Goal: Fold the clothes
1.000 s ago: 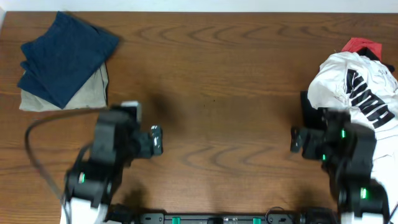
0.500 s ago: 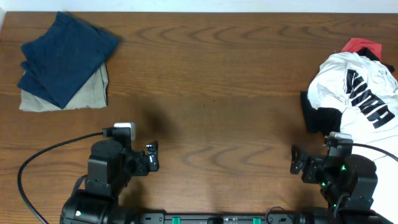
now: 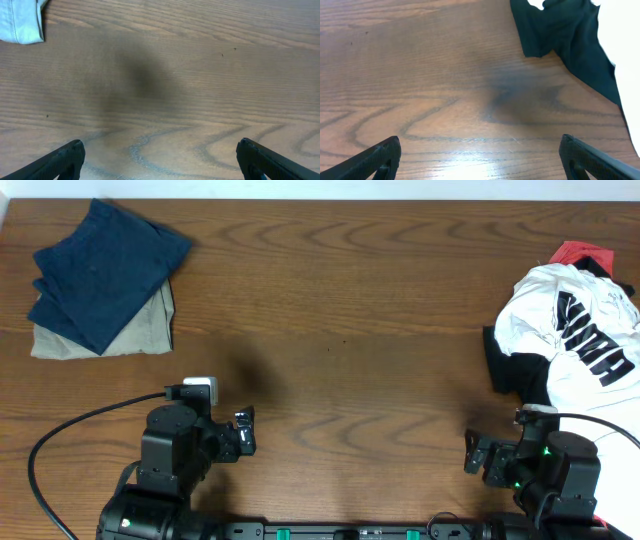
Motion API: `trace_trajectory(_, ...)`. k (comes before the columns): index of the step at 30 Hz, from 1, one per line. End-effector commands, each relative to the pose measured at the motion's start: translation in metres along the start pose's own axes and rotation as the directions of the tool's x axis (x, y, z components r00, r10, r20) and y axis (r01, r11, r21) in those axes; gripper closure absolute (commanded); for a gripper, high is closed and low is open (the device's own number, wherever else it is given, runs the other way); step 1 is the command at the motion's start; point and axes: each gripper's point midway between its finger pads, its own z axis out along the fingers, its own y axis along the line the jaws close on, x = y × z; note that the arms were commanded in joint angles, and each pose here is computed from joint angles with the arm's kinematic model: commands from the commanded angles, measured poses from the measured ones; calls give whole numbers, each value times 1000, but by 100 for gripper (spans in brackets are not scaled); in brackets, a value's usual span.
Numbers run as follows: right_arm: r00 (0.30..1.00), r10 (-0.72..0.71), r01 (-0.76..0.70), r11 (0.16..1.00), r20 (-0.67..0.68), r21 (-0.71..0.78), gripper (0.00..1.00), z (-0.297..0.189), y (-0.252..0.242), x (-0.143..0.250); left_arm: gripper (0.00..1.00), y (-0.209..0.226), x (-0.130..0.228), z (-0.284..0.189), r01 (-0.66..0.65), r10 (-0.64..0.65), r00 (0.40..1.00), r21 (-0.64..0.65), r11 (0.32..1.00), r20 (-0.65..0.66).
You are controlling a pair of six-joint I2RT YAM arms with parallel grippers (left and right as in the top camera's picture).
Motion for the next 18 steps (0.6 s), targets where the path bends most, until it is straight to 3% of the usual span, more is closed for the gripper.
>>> trace_trajectory(1, 997, -39, 39, 999, 73, -5, 1, -3, 2, -9, 2, 4, 1, 0, -5, 6, 1000, -19, 1000, 2)
trace_trajectory(4, 961, -131, 143, 989, 244, -29, 1, -7, 13, -35, 2, 4, 1, 0, -5, 6, 1000, -19, 1000, 2)
trace_trajectory(10, 775, -236, 310, 950, 586, -26, 1, -8, 35, -71, 2, 4, 1, 0, -5, 6, 1000, -19, 1000, 2)
trace_trajectory(18, 635, -243, 340, 940, 733, 17, 1, 14, 37, -80, 2, 4, 1, 0, -5, 6, 1000, -19, 1000, 2)
